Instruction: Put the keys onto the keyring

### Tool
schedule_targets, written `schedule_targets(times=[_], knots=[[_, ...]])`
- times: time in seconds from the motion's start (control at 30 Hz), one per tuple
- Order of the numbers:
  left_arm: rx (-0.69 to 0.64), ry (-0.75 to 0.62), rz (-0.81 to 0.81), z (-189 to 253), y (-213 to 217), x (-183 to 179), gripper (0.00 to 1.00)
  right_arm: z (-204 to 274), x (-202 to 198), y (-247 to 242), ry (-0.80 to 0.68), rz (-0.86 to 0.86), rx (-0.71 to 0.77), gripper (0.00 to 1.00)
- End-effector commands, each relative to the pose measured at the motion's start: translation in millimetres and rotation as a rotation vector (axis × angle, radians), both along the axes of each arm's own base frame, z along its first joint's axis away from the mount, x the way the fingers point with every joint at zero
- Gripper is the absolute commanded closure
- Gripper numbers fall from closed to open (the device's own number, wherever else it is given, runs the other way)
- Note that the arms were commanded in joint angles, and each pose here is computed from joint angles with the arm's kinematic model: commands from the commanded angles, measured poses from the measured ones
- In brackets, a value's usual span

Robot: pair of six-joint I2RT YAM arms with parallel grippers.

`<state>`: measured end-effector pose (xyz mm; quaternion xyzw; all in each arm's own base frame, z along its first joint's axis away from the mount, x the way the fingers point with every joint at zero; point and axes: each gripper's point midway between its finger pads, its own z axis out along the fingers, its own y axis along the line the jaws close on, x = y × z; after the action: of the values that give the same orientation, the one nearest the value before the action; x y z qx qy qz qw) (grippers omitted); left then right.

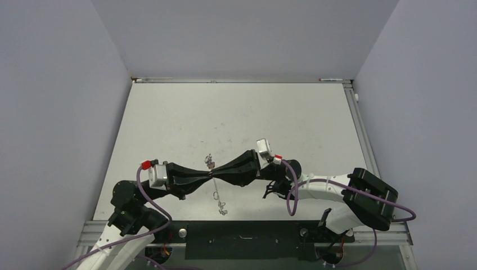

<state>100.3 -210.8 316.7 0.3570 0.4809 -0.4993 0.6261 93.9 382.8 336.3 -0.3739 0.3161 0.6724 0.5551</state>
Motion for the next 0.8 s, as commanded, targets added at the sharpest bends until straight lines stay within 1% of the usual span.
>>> schedule_targets(times=[0.0, 0.13, 0.4, 0.5, 0.6, 0.77], knots=[[-0.047, -0.038, 0.023, 15, 5, -1, 0.9, 53, -22, -25, -0.168, 0.008, 0.242, 0.95], [-0.05, -0.034, 0.036, 16, 6, 2, 0.9, 50, -23, -21, -0.176, 0.003, 0.225, 0.95], [-0.05, -0.026, 0.038, 16, 7, 4, 0.94, 46, -24, -17, -0.176, 0.007, 0.216, 0.95], [-0.048, -0.036, 0.03, 18, 7, 2, 1.0, 43, -26, -13, -0.181, 0.009, 0.207, 0.95], [-0.046, -0.051, 0.027, 20, 8, 0, 1.0, 38, -27, -10, -0.185, 0.002, 0.19, 0.95], [-0.004, -0.07, 0.086, 17, 12, 7, 1.0, 30, -19, -10, -0.194, -0.065, 0.145, 0.94]])
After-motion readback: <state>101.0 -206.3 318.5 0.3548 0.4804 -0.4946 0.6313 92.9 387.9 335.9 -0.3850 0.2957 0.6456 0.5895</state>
